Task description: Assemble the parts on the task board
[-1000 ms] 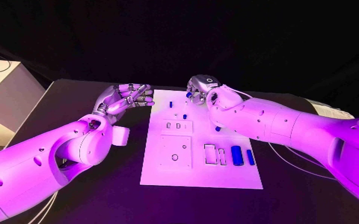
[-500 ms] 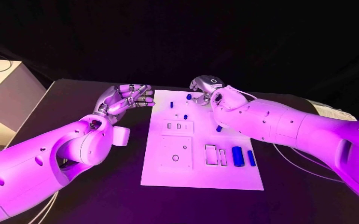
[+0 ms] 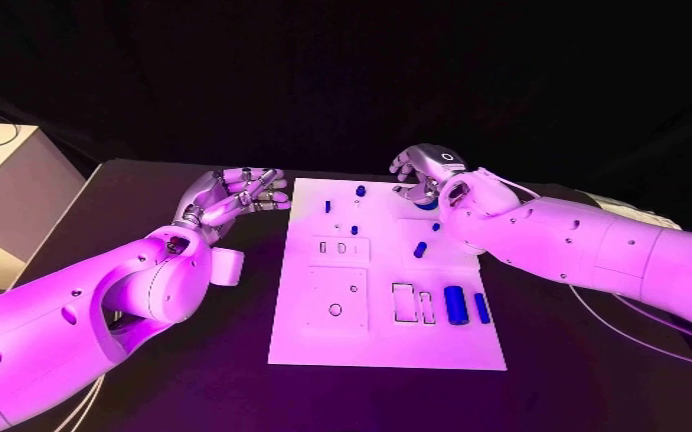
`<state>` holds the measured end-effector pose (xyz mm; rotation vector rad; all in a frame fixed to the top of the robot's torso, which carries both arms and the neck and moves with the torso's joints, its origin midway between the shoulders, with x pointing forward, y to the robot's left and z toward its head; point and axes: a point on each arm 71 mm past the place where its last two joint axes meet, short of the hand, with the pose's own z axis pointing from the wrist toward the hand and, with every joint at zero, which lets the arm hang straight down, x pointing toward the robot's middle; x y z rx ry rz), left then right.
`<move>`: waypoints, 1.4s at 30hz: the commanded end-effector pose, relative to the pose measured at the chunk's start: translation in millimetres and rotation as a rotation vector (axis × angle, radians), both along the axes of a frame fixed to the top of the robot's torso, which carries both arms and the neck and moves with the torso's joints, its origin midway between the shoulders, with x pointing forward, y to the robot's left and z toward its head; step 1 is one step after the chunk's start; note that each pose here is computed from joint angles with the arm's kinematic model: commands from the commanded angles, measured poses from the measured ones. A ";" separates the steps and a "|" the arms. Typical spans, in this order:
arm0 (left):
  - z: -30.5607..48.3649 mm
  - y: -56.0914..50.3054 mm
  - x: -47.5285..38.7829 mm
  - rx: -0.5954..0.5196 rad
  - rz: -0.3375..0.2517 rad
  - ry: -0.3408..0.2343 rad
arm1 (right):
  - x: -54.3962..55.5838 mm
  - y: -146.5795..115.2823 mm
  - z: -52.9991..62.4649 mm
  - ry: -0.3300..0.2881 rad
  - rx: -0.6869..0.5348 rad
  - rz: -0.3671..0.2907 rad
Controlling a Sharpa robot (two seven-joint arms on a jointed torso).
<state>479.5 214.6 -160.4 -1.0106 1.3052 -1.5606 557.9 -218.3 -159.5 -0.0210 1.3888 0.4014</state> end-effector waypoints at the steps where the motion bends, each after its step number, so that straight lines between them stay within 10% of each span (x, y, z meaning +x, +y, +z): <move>1: 1.6 -0.3 -0.2 -0.001 -0.004 -0.011 | -3.9 -16.0 4.5 0.033 0.112 0.000; 16: 1.5 -0.9 -0.5 -0.004 -0.010 -0.013 | -7.8 -68.3 -2.1 0.235 0.124 -0.114; 42: 1.3 -4.9 -0.5 -0.008 -0.020 -0.011 | 16.4 -52.9 -12.3 0.301 0.073 -0.157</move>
